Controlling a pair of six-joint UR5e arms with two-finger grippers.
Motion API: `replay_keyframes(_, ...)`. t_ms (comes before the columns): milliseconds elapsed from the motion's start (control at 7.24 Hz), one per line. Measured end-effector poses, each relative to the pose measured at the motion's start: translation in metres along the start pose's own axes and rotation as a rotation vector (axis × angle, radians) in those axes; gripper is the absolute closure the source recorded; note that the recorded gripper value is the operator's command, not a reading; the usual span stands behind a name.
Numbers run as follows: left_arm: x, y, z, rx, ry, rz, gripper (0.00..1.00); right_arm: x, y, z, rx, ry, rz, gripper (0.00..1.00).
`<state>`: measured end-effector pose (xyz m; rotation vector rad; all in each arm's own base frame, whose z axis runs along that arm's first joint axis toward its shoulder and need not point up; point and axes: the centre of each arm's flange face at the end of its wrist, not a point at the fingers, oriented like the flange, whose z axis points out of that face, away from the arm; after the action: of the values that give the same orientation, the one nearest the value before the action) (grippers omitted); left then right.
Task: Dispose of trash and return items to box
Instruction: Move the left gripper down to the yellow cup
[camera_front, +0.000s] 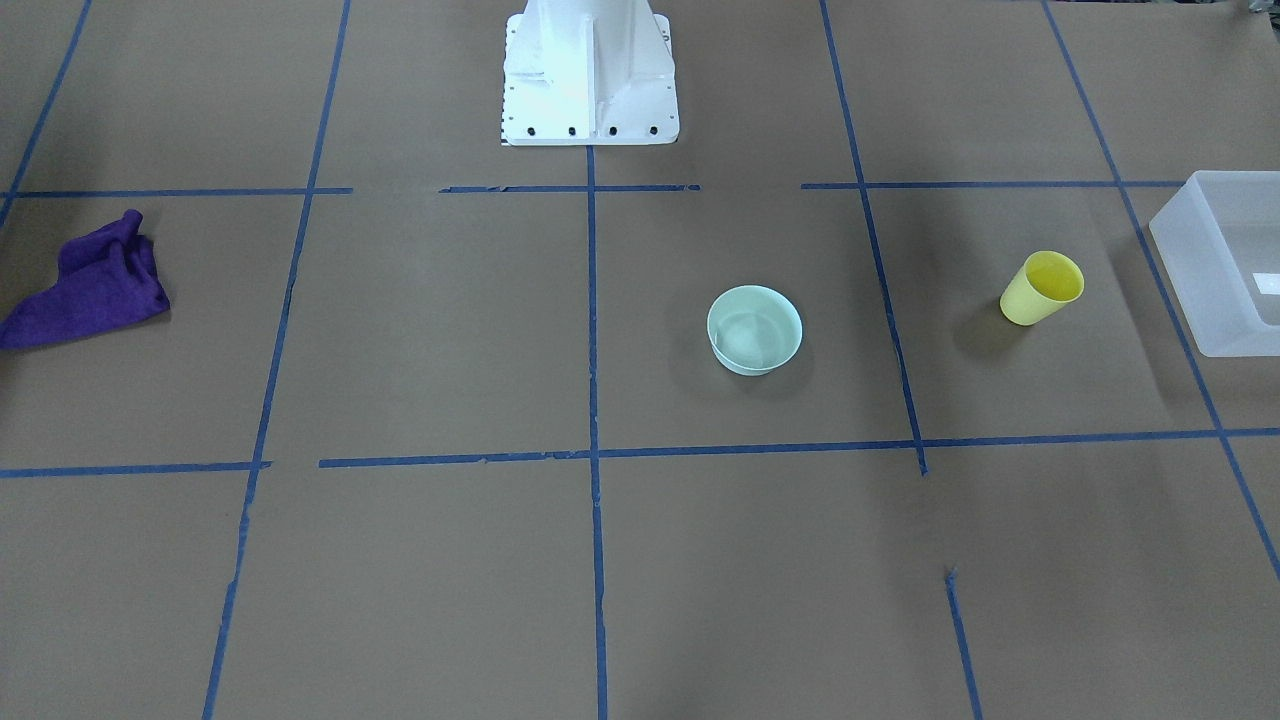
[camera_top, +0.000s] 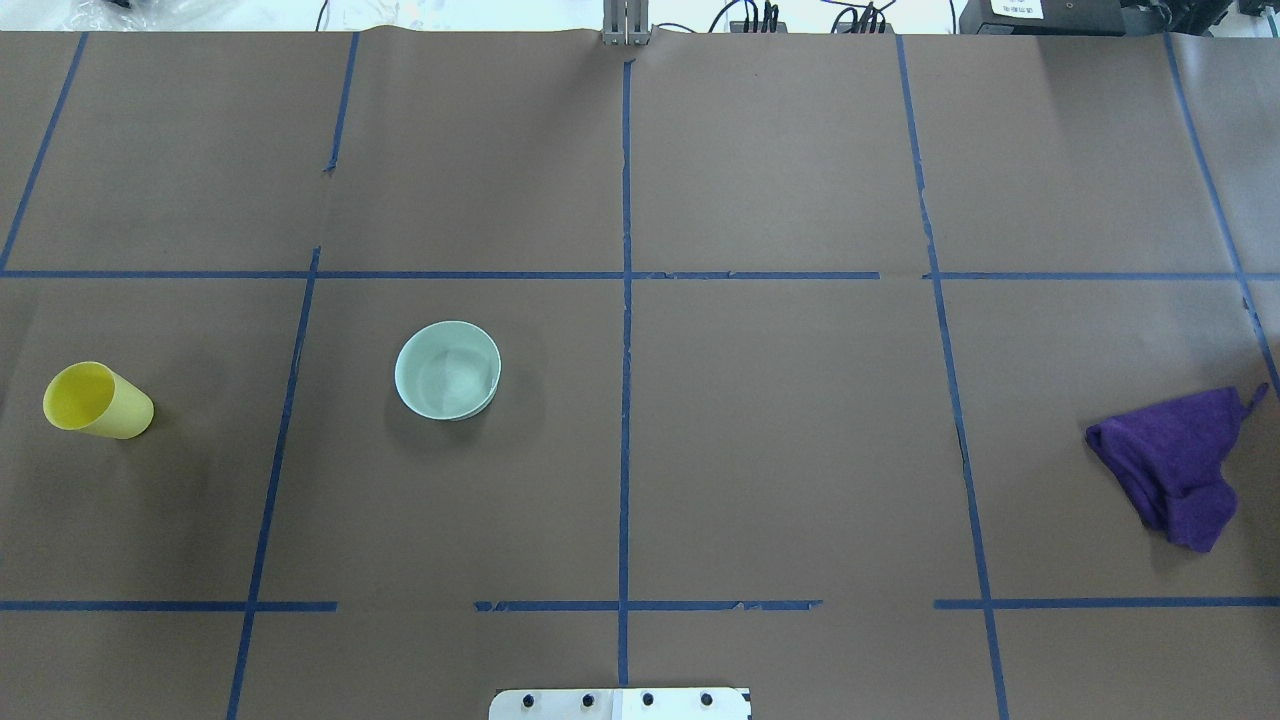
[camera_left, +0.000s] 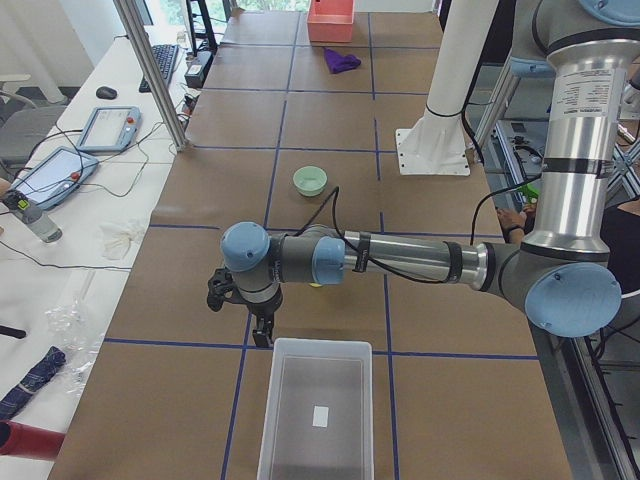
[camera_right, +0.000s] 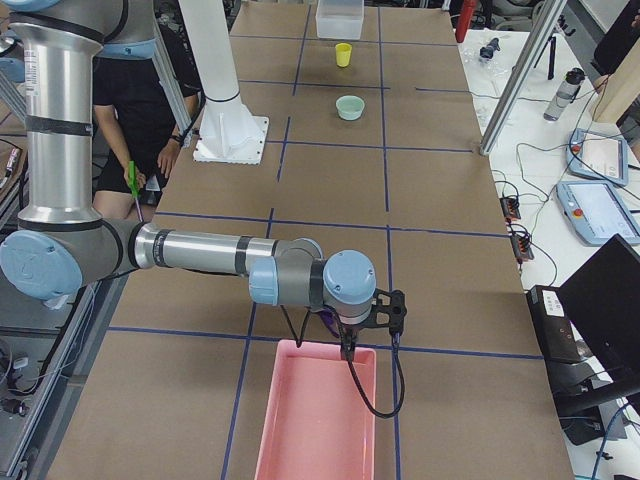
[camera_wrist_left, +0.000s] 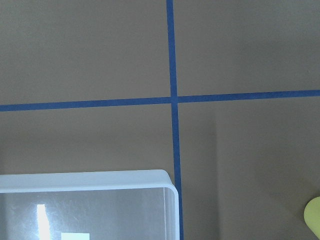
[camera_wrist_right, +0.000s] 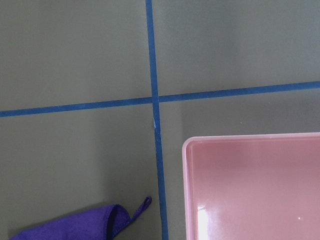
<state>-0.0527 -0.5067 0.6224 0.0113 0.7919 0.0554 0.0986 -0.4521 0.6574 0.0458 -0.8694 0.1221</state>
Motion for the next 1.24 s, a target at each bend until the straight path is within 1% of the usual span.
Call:
replay_keyframes(414, 0.003, -0.001, -0.003, 0.005, 0.001, 0.001, 0.0, -0.002, -0.002, -0.002, 0.004, -0.001, 0.001, 0.0)
replay_keyframes(552, 0.013, -0.004, -0.013, 0.025, 0.001, 0.016, 0.0, -0.004, -0.003, -0.003, 0.006, -0.002, 0.0, 0.0)
replay_keyframes(829, 0.051, -0.009, -0.046, 0.094, 0.007, 0.078, 0.0, -0.009, -0.006, -0.005, 0.012, -0.003, -0.008, 0.0)
replay_keyframes(967, 0.072, -0.01, -0.05, 0.112, 0.014, 0.074, 0.0, -0.014, -0.007, -0.007, 0.016, -0.004, -0.017, 0.0)
replay_keyframes(1105, 0.092, -0.004, -0.037, 0.123, 0.026, 0.062, 0.0, -0.018, -0.009, -0.008, 0.018, -0.005, -0.025, 0.0)
replay_keyframes(1243, 0.106, 0.012, -0.011, 0.144, 0.047, 0.053, 0.0, -0.021, -0.01, -0.008, 0.017, -0.005, -0.031, 0.0)
